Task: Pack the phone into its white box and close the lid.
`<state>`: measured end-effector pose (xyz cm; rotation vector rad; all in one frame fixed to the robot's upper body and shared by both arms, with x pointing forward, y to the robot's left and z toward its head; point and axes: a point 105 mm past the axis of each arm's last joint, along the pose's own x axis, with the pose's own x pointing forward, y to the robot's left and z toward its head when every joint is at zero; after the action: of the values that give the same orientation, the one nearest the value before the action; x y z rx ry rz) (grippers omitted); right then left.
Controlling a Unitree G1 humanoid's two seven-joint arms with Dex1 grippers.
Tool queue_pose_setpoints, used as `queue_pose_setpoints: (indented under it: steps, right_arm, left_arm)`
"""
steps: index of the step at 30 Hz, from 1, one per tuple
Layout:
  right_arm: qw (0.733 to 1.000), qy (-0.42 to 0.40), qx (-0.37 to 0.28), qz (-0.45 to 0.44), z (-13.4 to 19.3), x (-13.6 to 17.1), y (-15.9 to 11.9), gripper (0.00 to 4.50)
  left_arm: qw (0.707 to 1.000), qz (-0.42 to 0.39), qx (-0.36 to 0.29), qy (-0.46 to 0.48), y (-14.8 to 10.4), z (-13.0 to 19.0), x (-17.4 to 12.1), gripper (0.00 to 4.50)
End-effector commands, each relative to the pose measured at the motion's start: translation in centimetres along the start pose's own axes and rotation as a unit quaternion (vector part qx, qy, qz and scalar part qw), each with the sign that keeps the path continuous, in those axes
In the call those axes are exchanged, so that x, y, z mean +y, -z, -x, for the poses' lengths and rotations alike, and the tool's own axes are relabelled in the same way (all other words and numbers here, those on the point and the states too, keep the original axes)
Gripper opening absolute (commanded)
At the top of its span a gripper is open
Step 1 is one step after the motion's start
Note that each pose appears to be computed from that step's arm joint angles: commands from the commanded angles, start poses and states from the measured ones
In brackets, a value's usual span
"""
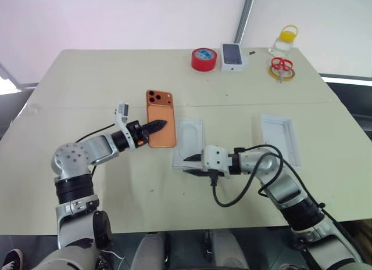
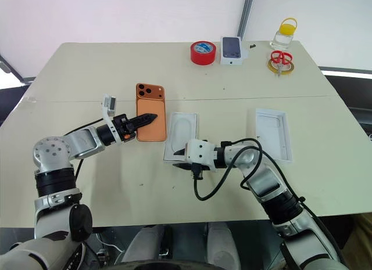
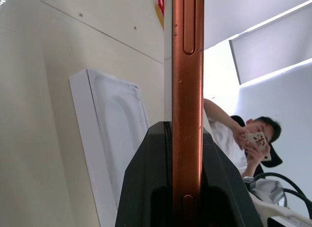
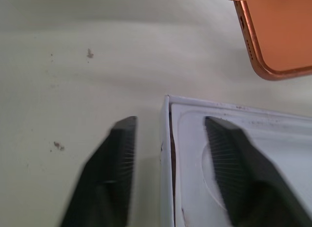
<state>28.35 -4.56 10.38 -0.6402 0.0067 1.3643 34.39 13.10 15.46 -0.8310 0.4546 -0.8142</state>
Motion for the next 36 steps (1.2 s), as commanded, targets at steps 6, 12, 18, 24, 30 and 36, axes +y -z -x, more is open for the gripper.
queue_pose_setpoints:
  steps: [6,12,18,24,30,36]
  right_arm:
    - [0.998,0.049,-0.036,-0.002,2.5,-2.2,-2.0,2.86]
    - [0.993,0.105,-0.018,-0.043,7.1,-4.0,-0.5,2.86]
    - [0.99,0.127,0.034,-0.041,9.5,-4.0,1.8,2.91]
    - [0.99,0.135,0.029,-0.038,8.9,-4.1,1.8,2.94]
    - [0.99,0.134,0.022,-0.028,8.0,-4.2,1.6,2.94]
    - [0.991,0.133,0.016,-0.025,7.5,-4.2,1.4,2.94]
  left_arm:
    - [0.999,-0.005,0.01,0.034,0.4,-1.0,-1.2,0.0]
    - [0.998,-0.003,0.061,0.021,3.4,-3.8,-1.0,0.0]
    - [0.996,0.004,0.092,-0.007,5.3,-4.7,-0.1,0.48]
    - [0.993,0.01,0.112,-0.023,5.8,-5.0,-0.1,3.3]
    - [0.99,-0.007,0.144,-0.004,5.6,-5.1,-1.9,3.75]
    - [0.984,-0.051,0.169,-0.032,5.5,-4.8,-2.2,3.75]
